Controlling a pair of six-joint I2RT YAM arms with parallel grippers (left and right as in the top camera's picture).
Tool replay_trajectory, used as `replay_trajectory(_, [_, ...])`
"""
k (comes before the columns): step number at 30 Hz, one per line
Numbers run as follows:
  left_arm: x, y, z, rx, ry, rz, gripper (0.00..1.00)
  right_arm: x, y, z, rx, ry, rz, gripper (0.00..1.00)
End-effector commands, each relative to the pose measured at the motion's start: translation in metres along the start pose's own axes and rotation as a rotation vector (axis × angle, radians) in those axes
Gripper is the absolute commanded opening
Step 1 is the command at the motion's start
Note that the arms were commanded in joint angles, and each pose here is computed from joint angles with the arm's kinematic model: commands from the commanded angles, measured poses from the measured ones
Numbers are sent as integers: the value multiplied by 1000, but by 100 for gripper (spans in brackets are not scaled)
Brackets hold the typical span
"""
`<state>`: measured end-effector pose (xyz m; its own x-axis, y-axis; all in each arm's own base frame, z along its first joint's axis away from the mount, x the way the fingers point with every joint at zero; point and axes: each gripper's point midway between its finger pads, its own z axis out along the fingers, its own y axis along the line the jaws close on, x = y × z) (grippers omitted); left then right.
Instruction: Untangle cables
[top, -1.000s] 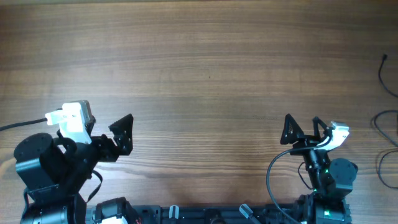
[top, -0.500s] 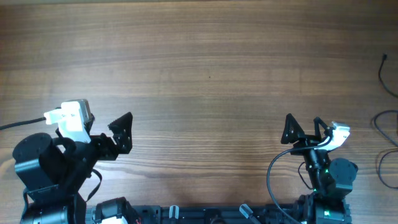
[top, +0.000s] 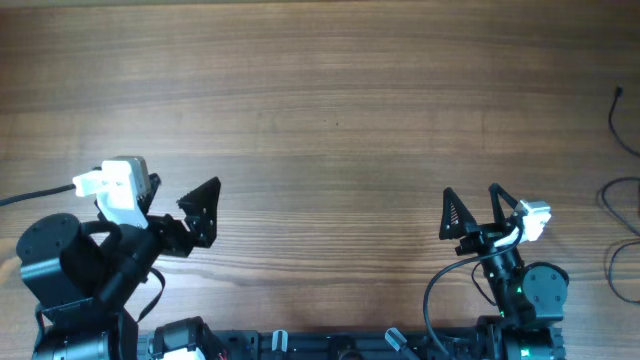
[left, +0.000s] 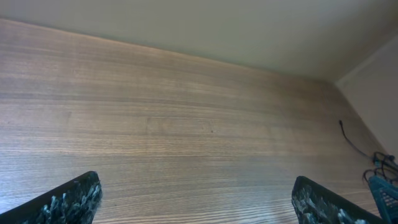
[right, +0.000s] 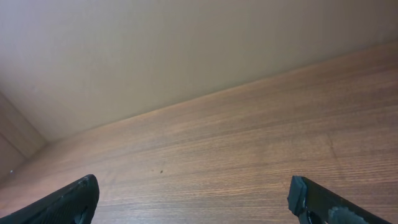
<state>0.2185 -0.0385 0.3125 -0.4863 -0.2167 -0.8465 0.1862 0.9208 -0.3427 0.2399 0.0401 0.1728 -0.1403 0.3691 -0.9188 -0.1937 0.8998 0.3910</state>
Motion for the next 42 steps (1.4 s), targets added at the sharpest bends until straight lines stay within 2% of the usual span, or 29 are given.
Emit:
replay_trajectory(1, [1,-5,-1,26,4,14,100,-3,0,-1,2,-18,2,100])
replay_trajectory(5, [1,-5,-1,25,4,14,100,-3,0,-1,4,-20,-1,100])
replay_trajectory(7, [2,-5,-1,25,6,13,100,-8,-20,-2,120,-52,-42,100])
replay_trajectory(8, [1,-5,-1,25,5,13,100,-8,-23,-2,136,-47,-117,100])
replay_trajectory(9, [1,-5,-1,25,4,14,100,-6,-23,-1,138,-23,-321,100])
replay_trajectory(11, [1,-5,-1,26,5,14,100,-3,-24,0,140,13,-593,100])
replay_trajectory(13, [1,-5,-1,25,5,13,100,-2,-24,0,140,20,-663,99])
replay_trajectory(26, [23,1,-2,-7,90,-65,100,-2,-24,0,140,21,-671,100])
replay_trajectory(28, [38,6,-3,-39,144,-80,100,-2,-24,0,140,21,-672,100])
replay_trajectory(30, [32,4,-1,-16,120,-1,100,-2,-24,0,140,21,-671,100])
replay_trajectory(32, [21,-16,3,115,65,127,100,-2,-24,0,140,21,-671,100])
replay_trajectory(34, [15,-46,8,327,-15,300,100,-2,-24,0,140,21,-672,100])
replay_trajectory(35, [15,-53,11,372,-48,358,100,-2,-24,0,140,21,-672,100])
replay_trajectory(38, [23,-67,19,452,-179,498,100,-2,-24,0,140,21,-672,100])
replay_trajectory(42, [48,-67,20,473,-389,654,100,-2,-24,0,140,21,-671,100])
